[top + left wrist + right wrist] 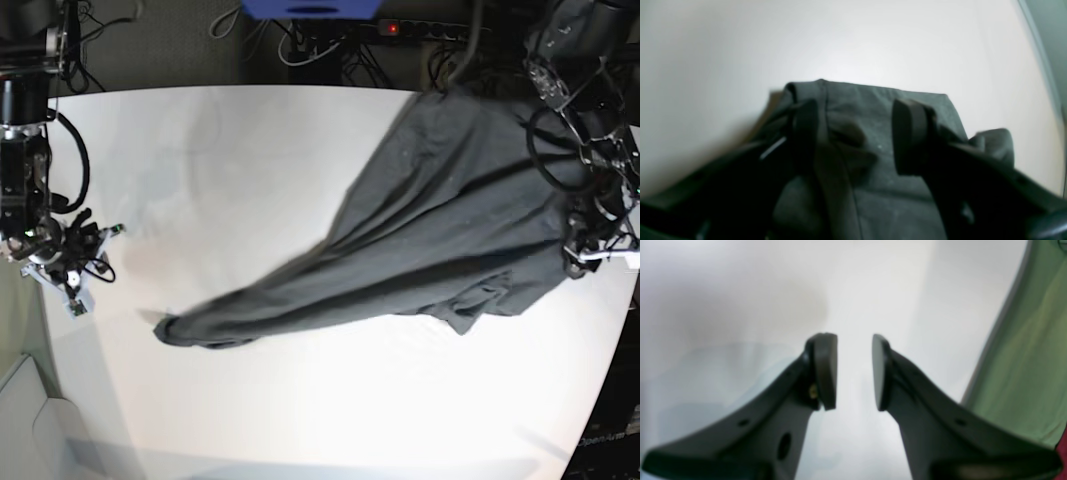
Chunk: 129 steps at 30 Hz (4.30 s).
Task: Layout the t-shirt on the table in an organized manner, then fold the t-shirt properly
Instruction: 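Move the right gripper over the t-shirt body and grasp fabric, then drag the grasped fabric with the right gripper to spread the shirt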
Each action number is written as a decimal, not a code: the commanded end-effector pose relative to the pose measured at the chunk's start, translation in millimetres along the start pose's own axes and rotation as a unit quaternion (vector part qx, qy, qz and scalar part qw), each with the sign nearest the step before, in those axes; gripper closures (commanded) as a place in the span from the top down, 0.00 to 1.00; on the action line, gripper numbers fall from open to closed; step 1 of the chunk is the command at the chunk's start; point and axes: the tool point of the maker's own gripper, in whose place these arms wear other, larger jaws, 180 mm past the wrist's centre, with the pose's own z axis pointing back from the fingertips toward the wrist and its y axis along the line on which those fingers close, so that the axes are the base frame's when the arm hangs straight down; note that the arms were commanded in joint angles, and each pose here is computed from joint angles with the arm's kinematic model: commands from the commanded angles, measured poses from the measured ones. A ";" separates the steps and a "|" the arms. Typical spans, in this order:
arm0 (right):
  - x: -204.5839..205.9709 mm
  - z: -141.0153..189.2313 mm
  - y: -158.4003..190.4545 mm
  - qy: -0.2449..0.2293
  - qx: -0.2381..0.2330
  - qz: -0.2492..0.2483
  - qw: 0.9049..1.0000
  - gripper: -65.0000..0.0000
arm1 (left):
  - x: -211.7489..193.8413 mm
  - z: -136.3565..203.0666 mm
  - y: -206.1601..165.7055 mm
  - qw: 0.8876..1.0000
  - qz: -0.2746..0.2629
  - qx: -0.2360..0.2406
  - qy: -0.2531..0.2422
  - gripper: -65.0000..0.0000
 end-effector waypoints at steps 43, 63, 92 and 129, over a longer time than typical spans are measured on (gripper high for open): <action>71.5 69.2 206.5 -0.134 0.176 0.124 0.967 0.45 | -16.1 2.1 -135.8 0.989 -0.042 -0.143 0.022 0.54; 38.0 82.3 357.1 -0.112 0.407 -0.078 0.903 0.57 | -9.1 -16.2 -86.8 0.994 -0.063 -0.088 0.031 0.54; 50.8 11.0 375.3 -0.056 0.460 -0.151 0.873 0.56 | -18.3 -15.5 -87.5 0.992 -0.065 -0.088 0.055 0.54; 129.2 11.5 188.6 -0.124 0.273 -0.022 0.954 0.00 | -24.8 -27.9 -93.1 0.995 -0.024 -0.091 0.024 0.54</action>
